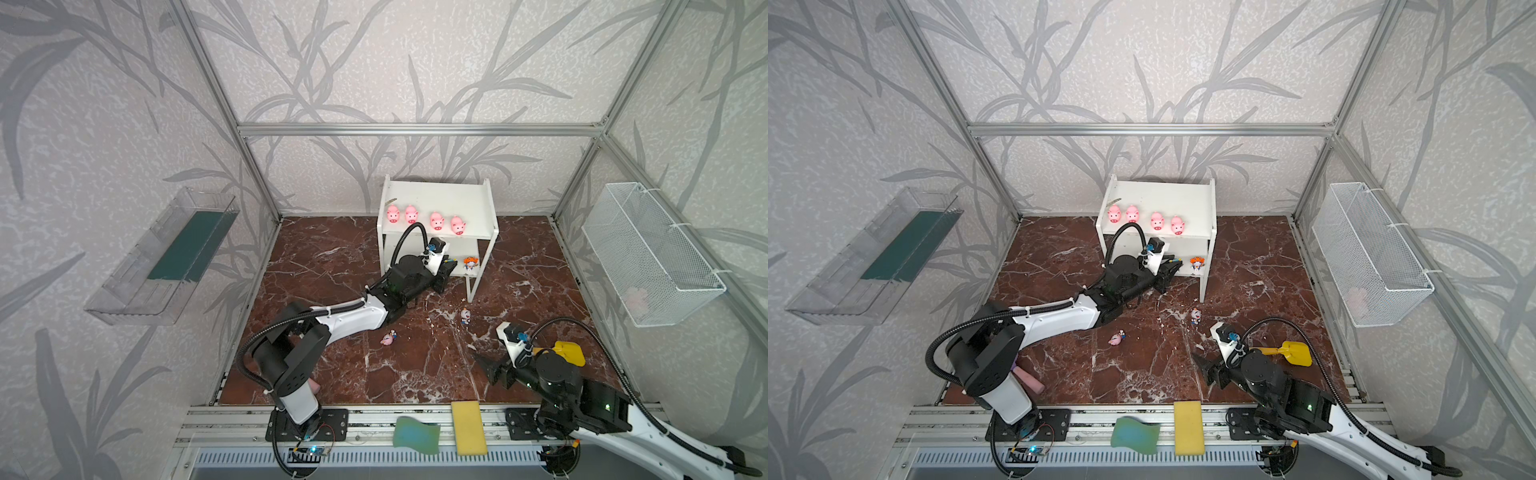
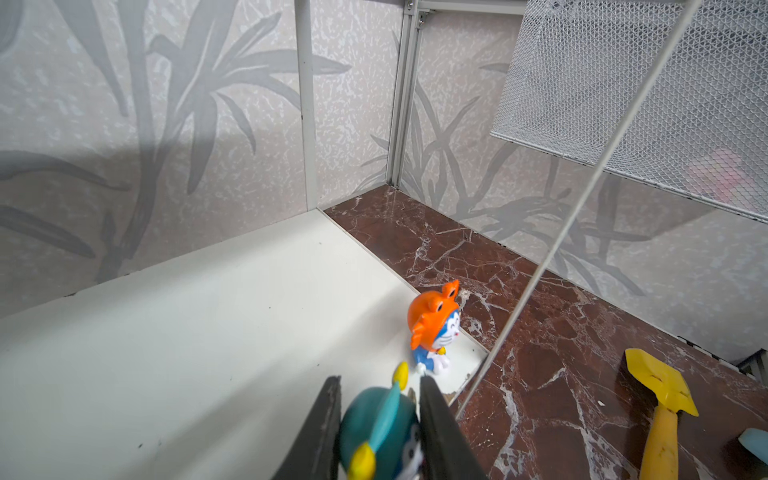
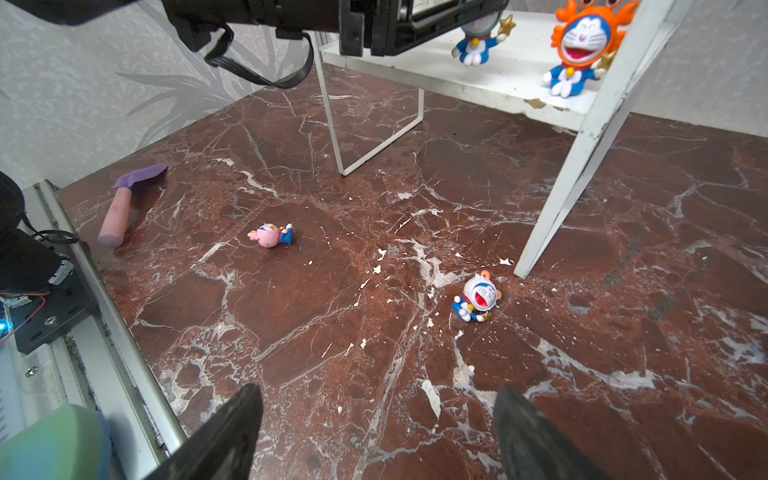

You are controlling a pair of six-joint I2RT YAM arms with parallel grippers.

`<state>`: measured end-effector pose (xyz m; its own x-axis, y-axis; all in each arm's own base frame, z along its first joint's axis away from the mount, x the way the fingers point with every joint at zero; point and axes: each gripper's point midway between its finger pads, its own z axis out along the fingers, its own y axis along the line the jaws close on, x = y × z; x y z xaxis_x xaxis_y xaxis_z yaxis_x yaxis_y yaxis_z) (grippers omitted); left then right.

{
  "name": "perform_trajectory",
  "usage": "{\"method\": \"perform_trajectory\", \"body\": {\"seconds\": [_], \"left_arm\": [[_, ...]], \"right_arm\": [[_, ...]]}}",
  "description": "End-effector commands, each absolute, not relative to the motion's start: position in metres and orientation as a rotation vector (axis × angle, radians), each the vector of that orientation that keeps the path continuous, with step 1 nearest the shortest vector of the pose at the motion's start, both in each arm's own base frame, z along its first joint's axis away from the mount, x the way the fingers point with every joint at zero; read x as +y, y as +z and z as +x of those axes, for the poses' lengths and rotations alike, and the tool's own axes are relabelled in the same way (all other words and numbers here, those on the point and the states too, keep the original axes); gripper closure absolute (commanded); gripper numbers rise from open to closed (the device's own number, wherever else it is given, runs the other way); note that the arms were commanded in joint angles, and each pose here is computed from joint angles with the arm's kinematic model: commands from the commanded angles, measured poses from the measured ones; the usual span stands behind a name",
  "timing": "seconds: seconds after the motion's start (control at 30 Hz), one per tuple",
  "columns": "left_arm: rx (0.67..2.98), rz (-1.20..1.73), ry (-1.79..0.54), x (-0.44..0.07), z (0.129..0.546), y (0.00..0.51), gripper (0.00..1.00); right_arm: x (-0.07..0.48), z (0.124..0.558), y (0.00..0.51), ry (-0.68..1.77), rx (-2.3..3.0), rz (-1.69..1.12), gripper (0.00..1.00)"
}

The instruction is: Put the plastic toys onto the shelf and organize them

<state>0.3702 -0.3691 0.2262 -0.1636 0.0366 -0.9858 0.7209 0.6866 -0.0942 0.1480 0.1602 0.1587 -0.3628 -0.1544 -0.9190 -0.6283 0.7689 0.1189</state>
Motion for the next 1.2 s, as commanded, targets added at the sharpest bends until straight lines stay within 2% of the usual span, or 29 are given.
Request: {"method": "perform_trajectory", "body": {"seconds": [0.0, 0.63, 0.77, 0.93, 1.07, 1.17], "left_arm": [[1.581, 0.586, -0.667, -0.366, 0.376, 0.233, 0.73], [1.568, 0.547, -0.642, -0.372, 0.389, 0.213, 0.68], [1.575, 0.543, -0.633, -0.371, 0.39, 0.21, 0.58], [1.58, 0.534, -0.621, -0.368, 0.39, 0.209, 0.36], [1.585, 0.526, -0.6, -0.364, 0.39, 0.208, 0.27], [1.591, 0.528, -0.589, -0.361, 0.388, 0.206, 0.25]], "right_arm": [[0.161, 0.147, 0.173, 0.586, 1.869, -0.588, 0.13], [0.162, 0.146, 0.171, 0.602, 1.859, -0.589, 0.13], [0.161, 0.146, 0.17, 0.601, 1.862, -0.59, 0.13], [0.161, 0.145, 0.171, 0.607, 1.854, -0.587, 0.13], [0.161, 0.145, 0.171, 0.608, 1.856, -0.588, 0.13], [0.162, 0.145, 0.171, 0.61, 1.854, -0.588, 0.13]]}}
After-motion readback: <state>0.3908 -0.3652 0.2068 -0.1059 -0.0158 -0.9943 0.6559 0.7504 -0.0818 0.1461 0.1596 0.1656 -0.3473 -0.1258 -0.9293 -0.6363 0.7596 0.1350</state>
